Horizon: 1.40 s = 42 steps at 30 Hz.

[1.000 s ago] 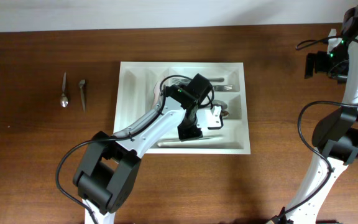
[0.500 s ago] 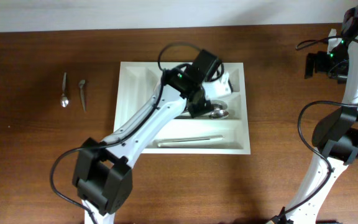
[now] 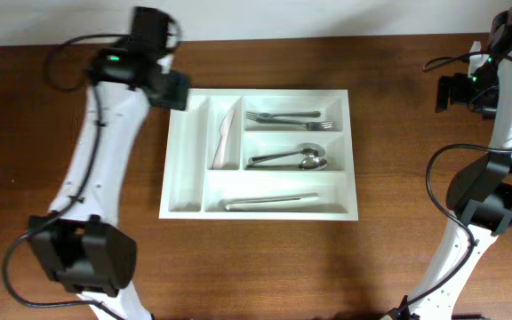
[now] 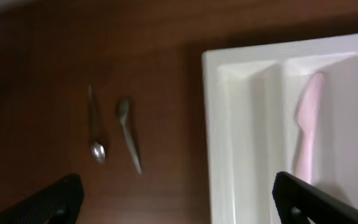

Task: Pack container
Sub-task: 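Move the left gripper back to the metal spoons on the table, then lower the left gripper onto a spoon and grasp its handle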

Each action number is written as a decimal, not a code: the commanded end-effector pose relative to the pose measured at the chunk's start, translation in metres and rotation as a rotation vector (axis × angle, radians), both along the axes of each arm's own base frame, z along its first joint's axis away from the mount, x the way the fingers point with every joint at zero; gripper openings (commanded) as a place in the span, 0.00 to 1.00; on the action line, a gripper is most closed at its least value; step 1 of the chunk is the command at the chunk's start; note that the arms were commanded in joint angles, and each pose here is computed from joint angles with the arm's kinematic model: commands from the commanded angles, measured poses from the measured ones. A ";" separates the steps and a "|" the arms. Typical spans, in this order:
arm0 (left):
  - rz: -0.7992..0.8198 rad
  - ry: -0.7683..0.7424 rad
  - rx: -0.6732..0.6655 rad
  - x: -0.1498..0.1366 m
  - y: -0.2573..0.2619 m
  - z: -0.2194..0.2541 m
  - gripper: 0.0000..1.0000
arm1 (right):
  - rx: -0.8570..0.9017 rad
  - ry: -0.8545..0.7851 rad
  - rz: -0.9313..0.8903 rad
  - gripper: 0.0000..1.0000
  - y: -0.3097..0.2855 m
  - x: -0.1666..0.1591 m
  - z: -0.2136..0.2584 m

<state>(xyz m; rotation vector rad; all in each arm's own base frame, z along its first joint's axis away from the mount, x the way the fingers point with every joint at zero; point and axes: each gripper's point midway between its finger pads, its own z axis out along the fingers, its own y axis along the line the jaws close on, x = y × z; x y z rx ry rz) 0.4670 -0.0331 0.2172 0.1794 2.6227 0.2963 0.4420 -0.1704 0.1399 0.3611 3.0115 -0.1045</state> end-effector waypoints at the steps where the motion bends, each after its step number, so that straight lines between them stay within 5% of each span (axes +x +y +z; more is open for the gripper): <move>1: 0.076 0.003 -0.170 0.001 0.025 -0.001 0.99 | 0.005 -0.001 0.006 0.99 0.001 -0.001 0.001; 9: 0.203 0.088 -0.163 0.015 0.082 -0.055 0.99 | 0.005 -0.001 0.006 0.99 0.001 -0.001 0.001; 20: 0.285 0.261 -0.180 0.021 0.087 -0.152 0.99 | 0.005 -0.001 0.006 0.99 0.001 -0.001 0.001; 42: 0.410 0.263 -0.321 0.017 0.128 -0.167 0.99 | 0.005 -0.001 0.006 0.99 0.001 -0.001 0.001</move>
